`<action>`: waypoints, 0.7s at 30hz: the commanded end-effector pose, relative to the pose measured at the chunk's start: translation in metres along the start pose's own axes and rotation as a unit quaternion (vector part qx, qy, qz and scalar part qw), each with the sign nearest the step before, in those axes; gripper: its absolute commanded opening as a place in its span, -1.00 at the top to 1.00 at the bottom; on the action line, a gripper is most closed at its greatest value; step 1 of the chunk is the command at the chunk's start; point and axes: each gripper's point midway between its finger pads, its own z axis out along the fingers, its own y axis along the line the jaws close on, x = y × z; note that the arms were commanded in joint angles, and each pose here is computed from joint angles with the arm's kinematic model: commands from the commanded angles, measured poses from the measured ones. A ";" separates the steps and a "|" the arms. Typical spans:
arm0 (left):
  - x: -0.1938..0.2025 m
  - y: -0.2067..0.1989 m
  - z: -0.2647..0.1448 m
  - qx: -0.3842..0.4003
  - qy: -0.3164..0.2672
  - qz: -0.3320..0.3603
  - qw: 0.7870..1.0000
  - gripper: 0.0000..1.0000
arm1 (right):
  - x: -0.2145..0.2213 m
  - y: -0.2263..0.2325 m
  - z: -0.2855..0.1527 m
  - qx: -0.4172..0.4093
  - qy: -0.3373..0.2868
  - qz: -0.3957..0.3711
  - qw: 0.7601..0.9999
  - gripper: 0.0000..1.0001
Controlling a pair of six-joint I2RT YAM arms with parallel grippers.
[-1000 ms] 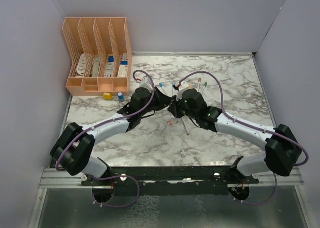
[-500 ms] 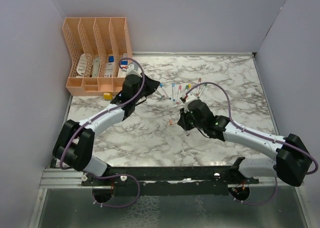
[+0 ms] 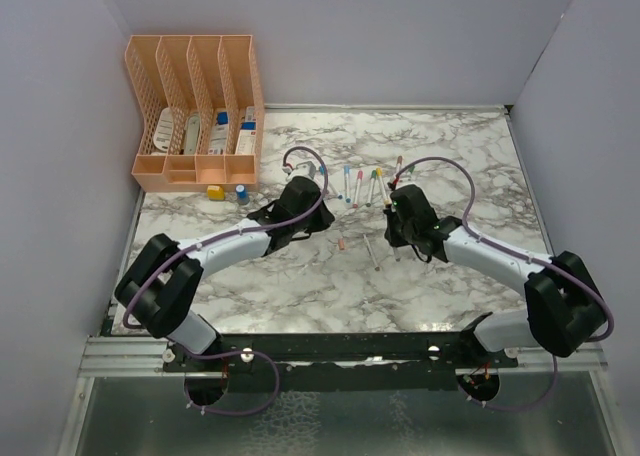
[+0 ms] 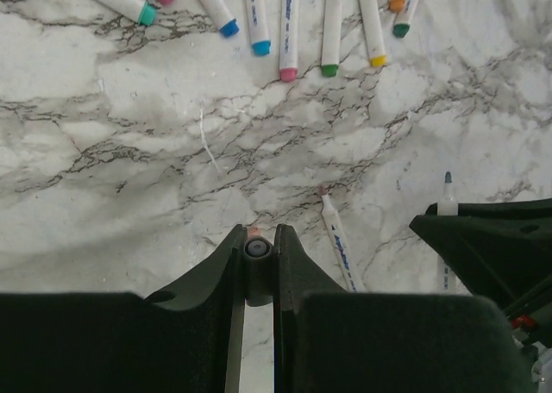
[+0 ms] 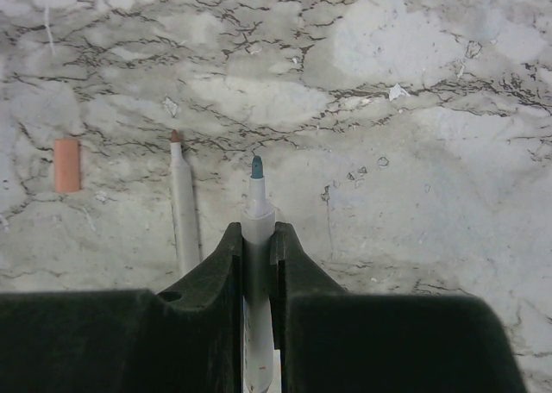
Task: Open the pen caps
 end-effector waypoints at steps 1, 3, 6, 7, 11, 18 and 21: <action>0.023 0.022 0.006 -0.054 0.019 0.024 0.998 1.00 | 0.003 -0.006 0.012 0.007 0.006 -0.005 1.000 0.97; 0.030 0.022 0.008 -0.058 0.026 0.027 0.998 1.00 | 0.001 -0.005 0.012 0.006 0.005 -0.003 1.000 0.97; 0.039 0.026 0.011 -0.068 0.036 0.030 0.997 1.00 | 0.002 -0.003 0.013 -0.002 0.011 -0.001 1.000 0.97; 0.042 0.028 0.013 -0.072 0.040 0.031 0.996 1.00 | 0.004 -0.002 0.013 -0.002 0.017 -0.001 1.000 0.97; 0.055 0.036 0.017 -0.084 0.060 0.030 0.994 1.00 | 0.006 0.000 0.014 -0.005 0.031 0.000 1.000 0.97; 0.069 0.043 0.022 -0.095 0.078 0.029 0.992 1.00 | 0.015 0.004 0.016 -0.015 0.057 0.003 0.998 0.97; 0.072 0.046 0.022 -0.101 0.082 0.031 0.991 1.00 | 0.019 0.005 0.020 -0.016 0.070 0.002 0.997 0.97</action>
